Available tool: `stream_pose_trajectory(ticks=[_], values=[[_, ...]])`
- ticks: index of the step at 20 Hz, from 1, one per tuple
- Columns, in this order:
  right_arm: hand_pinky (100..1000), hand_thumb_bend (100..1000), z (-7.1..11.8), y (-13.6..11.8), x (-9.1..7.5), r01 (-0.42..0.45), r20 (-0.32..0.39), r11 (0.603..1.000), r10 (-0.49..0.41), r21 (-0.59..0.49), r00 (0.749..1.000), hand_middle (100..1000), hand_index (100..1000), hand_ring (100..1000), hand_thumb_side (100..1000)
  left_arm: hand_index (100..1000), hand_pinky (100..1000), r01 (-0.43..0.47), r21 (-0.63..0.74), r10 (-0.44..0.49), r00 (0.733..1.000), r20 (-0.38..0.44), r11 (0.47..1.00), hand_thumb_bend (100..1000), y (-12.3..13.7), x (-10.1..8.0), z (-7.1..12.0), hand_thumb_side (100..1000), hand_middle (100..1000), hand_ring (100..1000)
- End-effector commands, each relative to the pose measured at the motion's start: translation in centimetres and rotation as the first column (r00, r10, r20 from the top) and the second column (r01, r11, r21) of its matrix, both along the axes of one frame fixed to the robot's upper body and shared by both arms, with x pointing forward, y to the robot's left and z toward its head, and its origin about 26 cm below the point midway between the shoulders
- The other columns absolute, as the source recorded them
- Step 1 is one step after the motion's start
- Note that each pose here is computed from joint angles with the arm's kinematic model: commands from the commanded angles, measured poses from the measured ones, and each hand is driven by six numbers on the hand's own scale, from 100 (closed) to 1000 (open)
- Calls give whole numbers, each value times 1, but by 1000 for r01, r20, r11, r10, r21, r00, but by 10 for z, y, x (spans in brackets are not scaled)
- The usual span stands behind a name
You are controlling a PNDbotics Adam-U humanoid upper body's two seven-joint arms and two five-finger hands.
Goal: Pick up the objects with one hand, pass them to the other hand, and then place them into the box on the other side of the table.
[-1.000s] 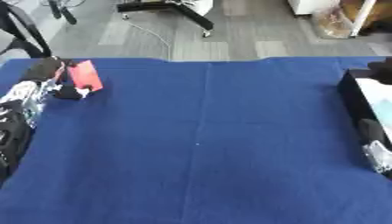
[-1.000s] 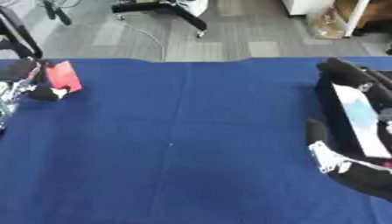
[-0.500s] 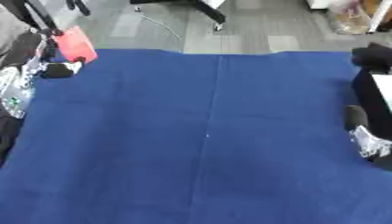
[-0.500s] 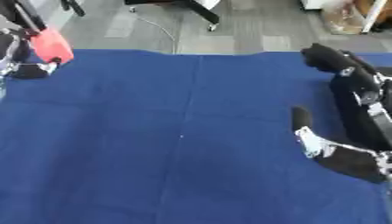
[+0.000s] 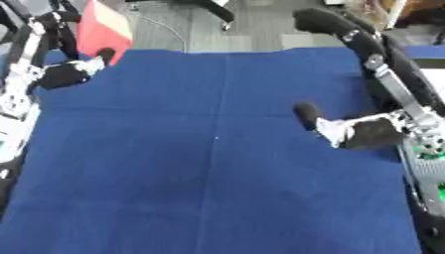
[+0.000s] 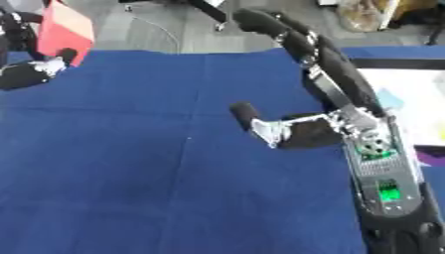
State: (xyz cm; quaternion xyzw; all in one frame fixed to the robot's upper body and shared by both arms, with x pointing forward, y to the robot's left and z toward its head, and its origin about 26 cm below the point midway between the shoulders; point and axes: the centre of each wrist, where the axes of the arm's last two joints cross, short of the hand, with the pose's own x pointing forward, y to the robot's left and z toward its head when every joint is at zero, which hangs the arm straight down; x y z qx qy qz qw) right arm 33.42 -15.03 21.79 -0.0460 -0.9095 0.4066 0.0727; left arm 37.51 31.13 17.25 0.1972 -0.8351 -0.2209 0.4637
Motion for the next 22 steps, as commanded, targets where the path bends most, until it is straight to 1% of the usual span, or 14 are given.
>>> stream_pose_trajectory(ticks=[1, 3, 5, 8, 11, 13, 16, 22], values=[[859, 307, 2, 9, 7, -22, -46, 1000, 22, 17, 999, 907, 993, 865, 557, 423, 398, 166, -60, -163, 985, 50, 984, 491, -35, -6, 11, 287, 308, 347], [847, 313, 4, 15, 10, -23, -109, 998, 29, 50, 994, 902, 986, 856, 564, 429, 407, 238, -73, -234, 970, 65, 968, 493, -51, -8, 11, 299, 314, 352], [839, 316, 7, 21, 11, -23, -175, 996, 37, 83, 984, 897, 981, 850, 570, 429, 412, 292, -70, -287, 955, 78, 954, 490, -63, -9, 11, 302, 314, 354], [828, 330, 12, 27, 10, -34, -255, 994, 60, 105, 965, 893, 974, 839, 571, 437, 424, 351, -36, -347, 934, 90, 936, 485, -76, -10, 11, 314, 320, 361], [822, 336, 17, 30, 9, -42, -316, 994, 73, 106, 946, 890, 971, 835, 568, 437, 430, 391, 18, -391, 915, 95, 920, 474, -85, -9, 12, 320, 320, 362], [819, 345, 19, 31, 9, -39, -342, 994, 72, 100, 937, 888, 970, 834, 566, 439, 434, 410, 58, -413, 905, 102, 910, 469, -90, -9, 14, 327, 321, 364], [816, 360, 21, 31, 9, -27, -363, 996, 58, 90, 930, 885, 968, 832, 561, 442, 440, 419, 107, -429, 897, 108, 902, 460, -95, -9, 14, 337, 323, 366], [812, 389, 21, 33, 9, -7, -391, 999, 27, 53, 920, 886, 968, 832, 561, 445, 446, 414, 183, -437, 893, 105, 891, 449, -101, -6, 10, 343, 325, 368]])
